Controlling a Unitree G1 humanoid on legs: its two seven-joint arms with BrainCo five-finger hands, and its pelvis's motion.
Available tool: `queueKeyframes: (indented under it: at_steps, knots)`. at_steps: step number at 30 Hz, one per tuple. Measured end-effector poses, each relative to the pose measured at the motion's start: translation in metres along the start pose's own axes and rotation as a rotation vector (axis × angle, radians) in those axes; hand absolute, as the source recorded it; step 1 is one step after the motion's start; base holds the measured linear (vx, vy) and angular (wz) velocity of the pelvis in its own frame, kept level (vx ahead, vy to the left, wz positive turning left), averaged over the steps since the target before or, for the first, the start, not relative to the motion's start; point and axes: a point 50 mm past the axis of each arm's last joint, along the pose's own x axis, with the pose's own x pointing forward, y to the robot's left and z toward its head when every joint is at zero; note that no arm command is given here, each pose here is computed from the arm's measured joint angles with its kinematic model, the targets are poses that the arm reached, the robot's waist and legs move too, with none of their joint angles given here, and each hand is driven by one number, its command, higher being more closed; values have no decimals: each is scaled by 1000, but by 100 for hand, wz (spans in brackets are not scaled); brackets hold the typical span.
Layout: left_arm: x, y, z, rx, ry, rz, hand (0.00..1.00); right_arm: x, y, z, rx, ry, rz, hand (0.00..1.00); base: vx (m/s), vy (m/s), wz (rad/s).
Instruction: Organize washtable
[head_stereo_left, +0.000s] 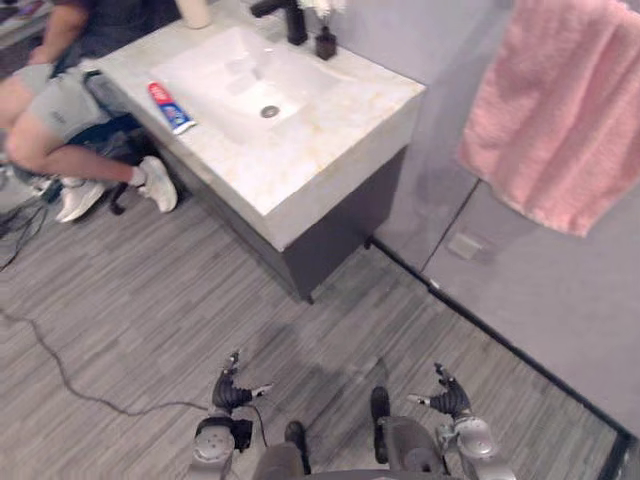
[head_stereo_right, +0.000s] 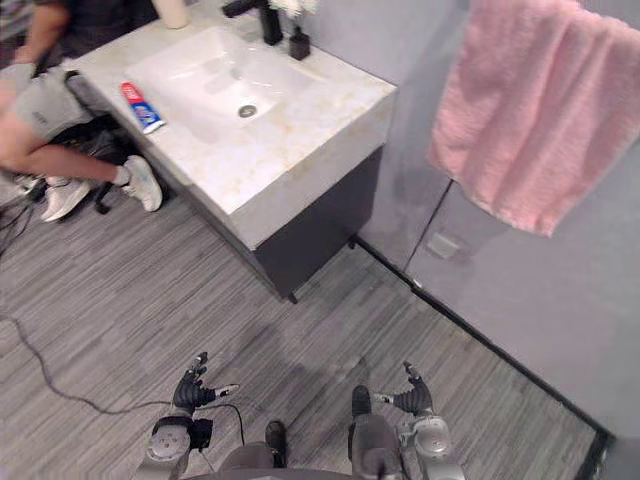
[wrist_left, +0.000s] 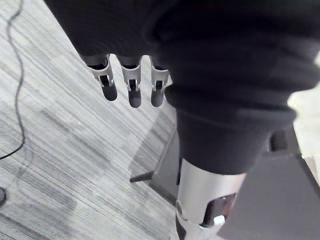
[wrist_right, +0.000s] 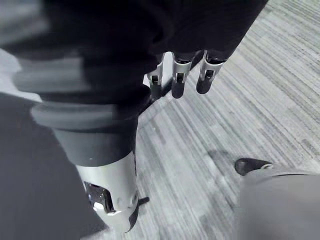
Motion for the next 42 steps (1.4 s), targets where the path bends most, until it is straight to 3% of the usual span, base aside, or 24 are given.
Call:
queueKeyframes:
  at_steps: [10, 15, 23, 31, 36, 39, 42]
  knots:
    - [0, 0, -6, -22, 31, 30, 0, -4, 11, -3, 76, 11, 2, 0, 77, 53, 139]
    - [-20, 20, -38, -26, 136, 104, 0, -1, 30, 15, 81, -48, 57, 0, 18, 101, 13]
    - [-31, 21, -47, -108, 168, 161, 0, 6, 32, 32, 46, -100, 85, 0, 107, 142, -5]
    - [-26, 20, -37, -125, 131, 144, 0, 0, 44, 45, 61, -175, 144, 0, 350, 119, 17]
    - [-20, 12, -30, -113, 98, 102, 0, -12, 43, 21, 52, -122, 154, 0, 684, -53, 83]
    - [-19, -6, -27, -173, 107, 85, 0, -5, 33, 48, 21, -221, 135, 0, 679, -93, -38]
    - [-12, 1, -14, -173, 55, 102, 0, -7, 42, 56, 101, -245, 133, 0, 682, -44, -82]
